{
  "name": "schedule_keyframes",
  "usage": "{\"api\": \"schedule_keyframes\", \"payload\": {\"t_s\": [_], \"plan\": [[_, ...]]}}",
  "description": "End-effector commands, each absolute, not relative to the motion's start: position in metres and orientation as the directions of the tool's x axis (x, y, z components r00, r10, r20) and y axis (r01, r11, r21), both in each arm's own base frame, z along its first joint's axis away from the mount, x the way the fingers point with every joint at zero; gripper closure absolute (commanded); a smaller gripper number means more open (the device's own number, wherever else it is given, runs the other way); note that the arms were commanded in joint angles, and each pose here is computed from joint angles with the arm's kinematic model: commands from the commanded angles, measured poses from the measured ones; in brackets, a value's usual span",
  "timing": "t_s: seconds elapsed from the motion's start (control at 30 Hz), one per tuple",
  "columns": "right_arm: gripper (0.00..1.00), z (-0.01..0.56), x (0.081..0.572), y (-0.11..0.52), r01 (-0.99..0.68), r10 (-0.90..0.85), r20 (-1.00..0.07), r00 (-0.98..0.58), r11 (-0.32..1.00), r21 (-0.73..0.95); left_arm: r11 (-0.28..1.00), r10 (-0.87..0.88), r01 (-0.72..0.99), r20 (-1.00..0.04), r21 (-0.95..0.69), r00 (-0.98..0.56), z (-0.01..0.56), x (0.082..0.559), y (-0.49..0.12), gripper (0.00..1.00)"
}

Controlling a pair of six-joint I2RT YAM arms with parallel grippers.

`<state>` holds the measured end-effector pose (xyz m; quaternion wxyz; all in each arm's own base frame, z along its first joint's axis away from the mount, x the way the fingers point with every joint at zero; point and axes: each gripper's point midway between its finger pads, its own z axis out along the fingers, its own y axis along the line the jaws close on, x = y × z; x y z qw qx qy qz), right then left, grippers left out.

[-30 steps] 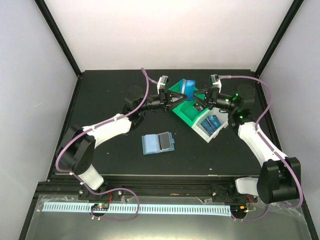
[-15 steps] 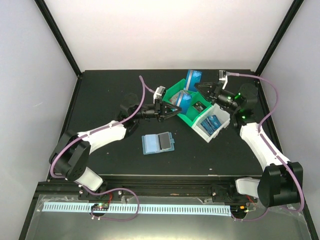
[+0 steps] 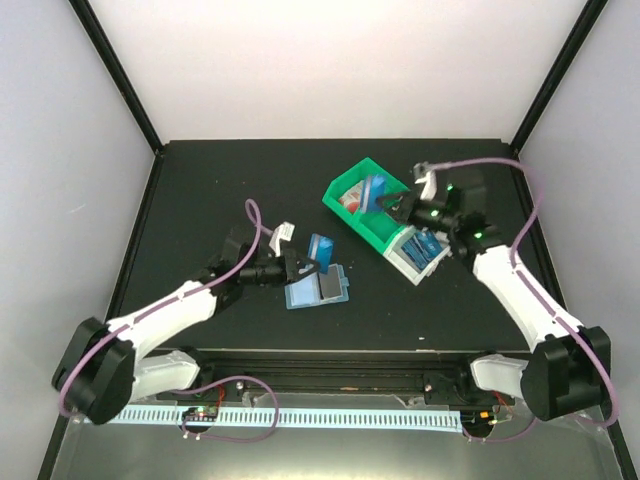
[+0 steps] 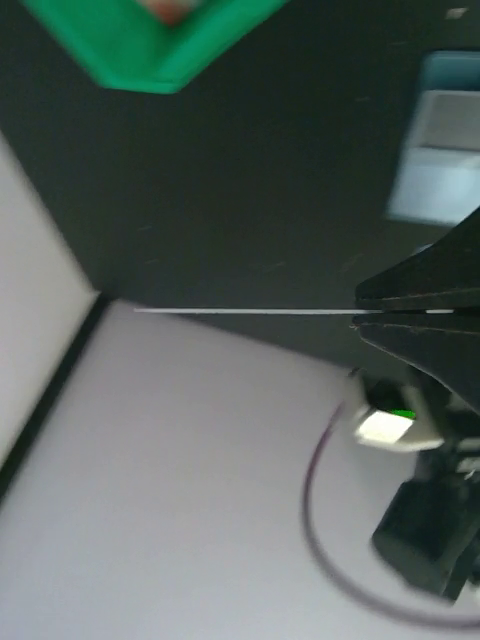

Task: Put the credit cards into the card holder
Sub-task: Pick up the credit card from the storage box, then insert the credit card into the card holder.

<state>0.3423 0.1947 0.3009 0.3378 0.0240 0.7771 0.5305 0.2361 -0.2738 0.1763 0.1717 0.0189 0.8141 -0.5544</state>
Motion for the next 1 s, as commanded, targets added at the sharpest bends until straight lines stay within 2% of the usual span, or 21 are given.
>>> {"api": "schedule_keyframes", "payload": {"t_s": [0.0, 0.23, 0.43, 0.77, 0.97], "plan": [[0.99, 0.214, 0.302, 0.225, -0.231, 0.232, -0.425, -0.875, 0.571, 0.788, 0.673, -0.193, 0.201, -0.432, -0.712, -0.881, 0.129, 0.241, -0.223, 0.98], [0.99, 0.16, 0.252, 0.276, -0.188, 0.155, -0.354, -0.922, 0.621, 0.761, 0.74, -0.277, 0.087, -0.421, -0.666, -0.864, 0.103, 0.237, -0.196, 0.99], [0.99, 0.139, 0.245, 0.31, -0.194, 0.124, -0.339, -0.932, 0.621, 0.759, 0.785, -0.285, 0.041, -0.42, -0.618, -0.862, 0.088, 0.228, -0.179, 0.98], [0.99, 0.085, 0.234, 0.346, -0.276, -0.014, -0.339, -0.941, 0.614, 0.74, 0.709, -0.291, 0.069, -0.38, -0.701, -0.878, 0.068, 0.211, -0.188, 0.99], [0.99, 0.068, 0.239, 0.336, -0.243, 0.02, -0.341, -0.94, 0.661, 0.71, 0.687, -0.259, 0.115, -0.389, -0.718, -0.884, 0.079, 0.214, -0.198, 0.99]]}}
